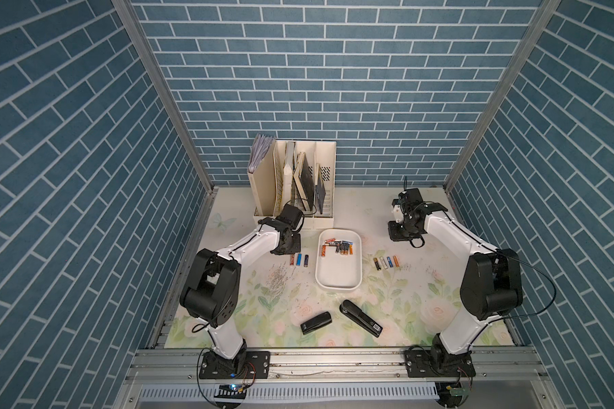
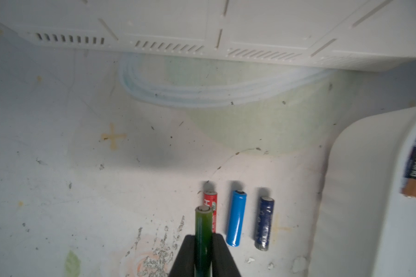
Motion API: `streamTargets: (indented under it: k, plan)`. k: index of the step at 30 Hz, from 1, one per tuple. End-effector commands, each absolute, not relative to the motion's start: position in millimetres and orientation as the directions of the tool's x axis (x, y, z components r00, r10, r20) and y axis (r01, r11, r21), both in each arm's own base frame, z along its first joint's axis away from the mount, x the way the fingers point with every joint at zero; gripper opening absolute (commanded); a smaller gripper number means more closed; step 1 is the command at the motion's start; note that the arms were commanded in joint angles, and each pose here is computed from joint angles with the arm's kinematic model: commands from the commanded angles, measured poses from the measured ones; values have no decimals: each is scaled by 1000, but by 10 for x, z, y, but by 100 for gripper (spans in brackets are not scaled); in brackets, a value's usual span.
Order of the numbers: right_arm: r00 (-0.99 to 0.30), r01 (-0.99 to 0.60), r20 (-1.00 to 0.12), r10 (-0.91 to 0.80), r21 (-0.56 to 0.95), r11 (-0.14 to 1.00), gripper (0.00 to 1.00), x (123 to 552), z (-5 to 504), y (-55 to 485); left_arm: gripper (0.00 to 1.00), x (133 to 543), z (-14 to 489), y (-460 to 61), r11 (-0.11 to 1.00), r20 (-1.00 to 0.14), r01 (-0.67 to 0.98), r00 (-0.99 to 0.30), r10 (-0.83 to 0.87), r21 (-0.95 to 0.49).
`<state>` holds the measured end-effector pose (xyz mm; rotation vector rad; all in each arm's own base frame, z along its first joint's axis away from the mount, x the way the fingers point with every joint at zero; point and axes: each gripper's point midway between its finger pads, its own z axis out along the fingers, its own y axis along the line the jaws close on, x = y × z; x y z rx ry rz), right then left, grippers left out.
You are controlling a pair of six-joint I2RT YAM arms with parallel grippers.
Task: Take the batteries out of the storage box
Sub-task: Place the battery at the center of the board.
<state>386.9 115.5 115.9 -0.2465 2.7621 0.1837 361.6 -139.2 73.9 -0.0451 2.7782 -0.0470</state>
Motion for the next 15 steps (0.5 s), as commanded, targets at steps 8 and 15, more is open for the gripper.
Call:
streamTargets:
  k: [8,15]
  plan:
    - [-920,-210,-354,-169,81,974,23,3893,1191,1136,19,3578,430,-1192,1000,-294,-22,-956,-25,-14]
    - [-921,-206,-351,-166,78,975,23,3889,1189,1128,19,3576,322,-1251,999,-267,-15,-963,-24,-38]
